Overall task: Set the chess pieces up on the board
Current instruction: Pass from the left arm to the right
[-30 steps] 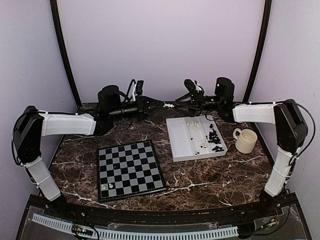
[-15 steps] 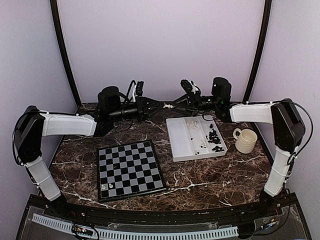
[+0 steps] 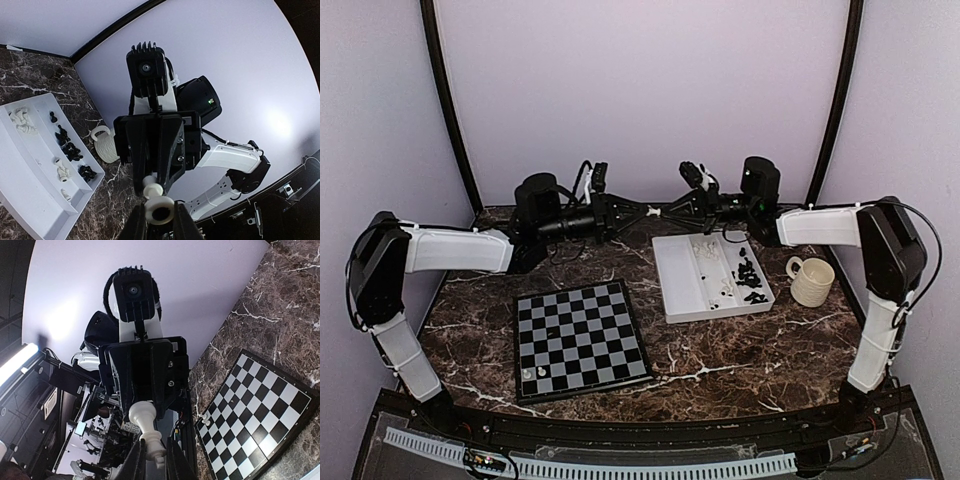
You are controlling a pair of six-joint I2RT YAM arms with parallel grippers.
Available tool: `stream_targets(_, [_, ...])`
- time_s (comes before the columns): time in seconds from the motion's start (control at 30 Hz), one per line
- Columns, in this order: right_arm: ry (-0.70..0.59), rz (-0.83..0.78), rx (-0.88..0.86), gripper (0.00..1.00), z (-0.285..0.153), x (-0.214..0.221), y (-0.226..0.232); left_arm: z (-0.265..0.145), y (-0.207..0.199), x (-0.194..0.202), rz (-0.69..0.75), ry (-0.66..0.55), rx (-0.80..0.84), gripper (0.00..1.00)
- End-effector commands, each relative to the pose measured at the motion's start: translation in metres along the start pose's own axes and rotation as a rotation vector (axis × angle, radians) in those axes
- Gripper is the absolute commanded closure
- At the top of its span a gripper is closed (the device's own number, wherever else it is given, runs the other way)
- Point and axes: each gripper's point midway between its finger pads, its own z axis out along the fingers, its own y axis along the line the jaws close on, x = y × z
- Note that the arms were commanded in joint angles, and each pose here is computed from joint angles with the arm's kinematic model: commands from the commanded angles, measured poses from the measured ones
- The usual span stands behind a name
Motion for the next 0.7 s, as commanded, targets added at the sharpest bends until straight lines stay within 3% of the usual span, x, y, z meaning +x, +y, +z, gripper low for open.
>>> stream_targets(0.0, [0.000, -0.075, -0.030, 0.90, 0.006, -0.007, 0.013, -0.003, -0.002, 0.002, 0.004, 0.007, 0.015, 0.93])
stream_targets(0.07, [0.002, -0.084, -0.029, 0.94, 0.005, -0.008, 0.014, -0.003, -0.001, 0.003, 0.003, 0.011, 0.011, 0.90])
stream_targets(0.23, [0.027, -0.180, 0.035, 0.98, 0.005, -0.009, 0.011, -0.007, 0.002, 0.004, 0.035, 0.022, -0.033, 0.67])
stream_targets(0.27, [0.043, -0.155, 0.089, 0.98, 0.004, -0.006, 0.003, -0.009, 0.002, 0.002, 0.044, 0.019, -0.047, 0.63])
stream_targets(0.4, [0.086, -0.349, 0.308, 0.99, -0.005, -0.009, -0.003, -0.035, 0.006, -0.011, 0.109, 0.000, -0.156, 0.52])
stream_targets(0.53, [0.172, -0.551, 0.498, 0.99, -0.008, -0.004, -0.004, -0.080, 0.014, -0.038, 0.192, -0.042, -0.319, 0.50])
stream_targets(0.67, [0.301, -0.748, 0.634, 0.98, 0.004, 0.013, -0.001, -0.137, 0.063, -0.061, 0.256, -0.042, -0.631, 0.49])
